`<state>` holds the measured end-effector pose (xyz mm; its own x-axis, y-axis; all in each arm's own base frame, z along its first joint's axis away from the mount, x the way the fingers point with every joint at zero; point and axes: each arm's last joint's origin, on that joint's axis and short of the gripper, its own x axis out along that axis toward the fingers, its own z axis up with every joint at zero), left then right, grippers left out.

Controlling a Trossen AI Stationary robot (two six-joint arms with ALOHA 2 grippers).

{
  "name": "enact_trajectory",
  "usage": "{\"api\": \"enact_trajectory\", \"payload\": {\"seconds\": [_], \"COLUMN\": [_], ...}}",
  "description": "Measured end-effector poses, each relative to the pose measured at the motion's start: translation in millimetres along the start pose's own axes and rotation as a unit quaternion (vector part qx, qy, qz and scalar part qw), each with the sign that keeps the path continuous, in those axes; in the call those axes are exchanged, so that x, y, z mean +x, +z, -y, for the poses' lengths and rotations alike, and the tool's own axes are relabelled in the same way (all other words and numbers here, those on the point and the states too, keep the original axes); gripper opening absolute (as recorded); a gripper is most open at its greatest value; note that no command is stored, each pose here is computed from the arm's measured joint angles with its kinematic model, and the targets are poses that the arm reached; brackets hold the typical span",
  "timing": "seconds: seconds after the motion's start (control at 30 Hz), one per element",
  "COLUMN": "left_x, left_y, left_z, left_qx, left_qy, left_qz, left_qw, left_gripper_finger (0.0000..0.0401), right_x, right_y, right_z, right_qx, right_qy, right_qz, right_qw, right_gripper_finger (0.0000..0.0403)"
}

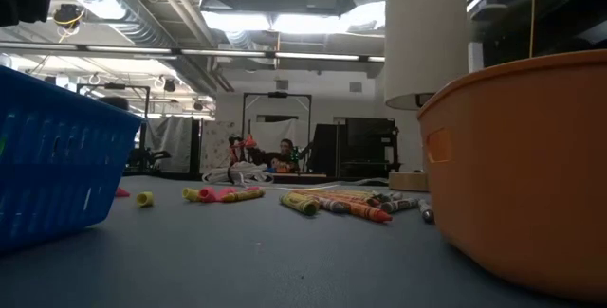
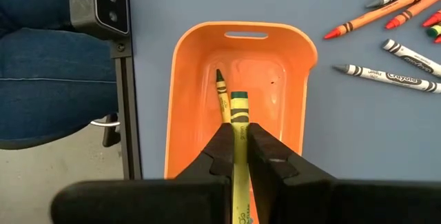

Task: Sort crayons
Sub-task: Put the green crayon into the orange bin, then put the yellow crayon into the dark green bin

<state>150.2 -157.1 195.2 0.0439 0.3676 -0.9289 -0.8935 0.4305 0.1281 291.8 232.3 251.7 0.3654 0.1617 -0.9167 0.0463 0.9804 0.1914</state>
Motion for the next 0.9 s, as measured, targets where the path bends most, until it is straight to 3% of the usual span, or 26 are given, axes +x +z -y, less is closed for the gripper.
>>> {"api": "enact_trajectory", "payload": {"seconds": [0.5, 0.9], "left_x": [0.0, -0.1], "left_y": [0.0, 0.6], "left_z": [0.0, 0.3], "left_qx": [0.000, -0.001], "left_qy": [0.000, -0.004], "left_qz": [0.000, 0.010], "left_qw": [1.000, 1.000], "left_gripper_finger": [0.0085, 0.0085], "right_x": [0.0, -0.1], "right_y": [0.5, 2.1], "right_z": [0.2, 1.9], "right_qx": [0.001, 0.001], "right_qy": [-0.005, -0.035], "right_qz": [0.007, 0.033], "right_qw": [1.000, 0.999], "right_gripper_finger": [0.0027, 0.0138]}}
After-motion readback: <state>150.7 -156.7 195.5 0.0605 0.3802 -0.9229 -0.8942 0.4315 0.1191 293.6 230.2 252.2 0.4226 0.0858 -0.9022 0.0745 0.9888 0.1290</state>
